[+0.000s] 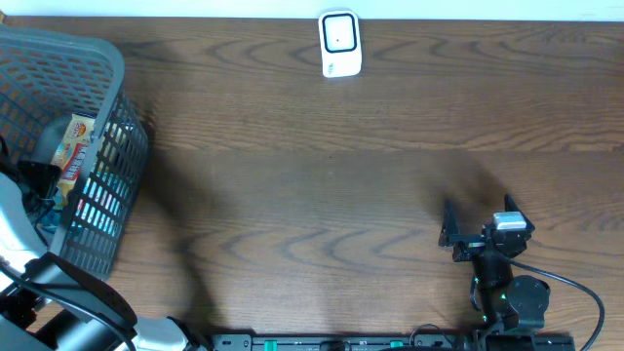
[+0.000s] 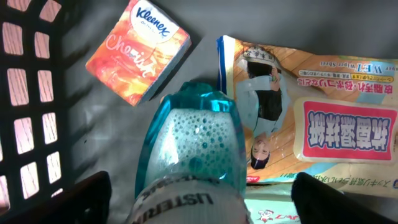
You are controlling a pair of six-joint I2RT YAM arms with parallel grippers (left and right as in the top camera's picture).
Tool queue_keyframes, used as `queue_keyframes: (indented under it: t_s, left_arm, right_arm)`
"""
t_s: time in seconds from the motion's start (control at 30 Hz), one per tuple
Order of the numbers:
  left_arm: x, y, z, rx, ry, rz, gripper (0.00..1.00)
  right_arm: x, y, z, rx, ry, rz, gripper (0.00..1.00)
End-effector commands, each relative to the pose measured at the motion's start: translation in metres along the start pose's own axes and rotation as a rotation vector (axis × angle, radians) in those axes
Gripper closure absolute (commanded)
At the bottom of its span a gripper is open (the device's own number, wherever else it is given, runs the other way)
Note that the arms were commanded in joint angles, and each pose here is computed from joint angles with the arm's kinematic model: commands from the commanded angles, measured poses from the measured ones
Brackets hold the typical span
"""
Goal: Scan the item barcode
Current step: 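Reach the left gripper into the basket and grasp the blue Listerine bottle, then lift the bottle out and carry it toward the white scanner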
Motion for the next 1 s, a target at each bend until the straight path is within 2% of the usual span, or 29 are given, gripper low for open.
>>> queue_keyframes:
  t_s: [0.0,0.1,0.37,0.73,0.97]
  left_arm:
    - [0.003,0.000,0.004,-0.004,0.034,0.012,0.22]
    - [0.004,0.001,0.004,-0.012,0.045,0.030,0.37]
    - [0.005,0.001,0.004,-0.016,0.057,0.038,0.60]
    - [0.003,0.006,-0.005,-0.039,0.043,0.033,0.68]
    - [0.007,0.013,-0.055,-0.187,-0.039,0.004,0.68]
  right_arm:
    - [0.002,-0.001,0.000,0.005,0.010,-0.005,0.01]
    - [0.002,-0.001,0.000,0.005,0.010,-0.005,0.01]
    - [0.002,-0.001,0.000,0.005,0.010,-0.005,0.01]
    - [0.002,-0.001,0.000,0.005,0.010,-0.005,0.01]
    - [0.002,-0.001,0.000,0.005,0.010,-0.005,0.01]
Point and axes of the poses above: each gripper's point midway between its finger pads, its own z axis out along the fingers, its own x axis along the line the jaws close on, y = z × x, the point moved 8 cm from there along -z, back along the fingers, and after that the axes turned 7 degrees about z, right-handed, at the moved point
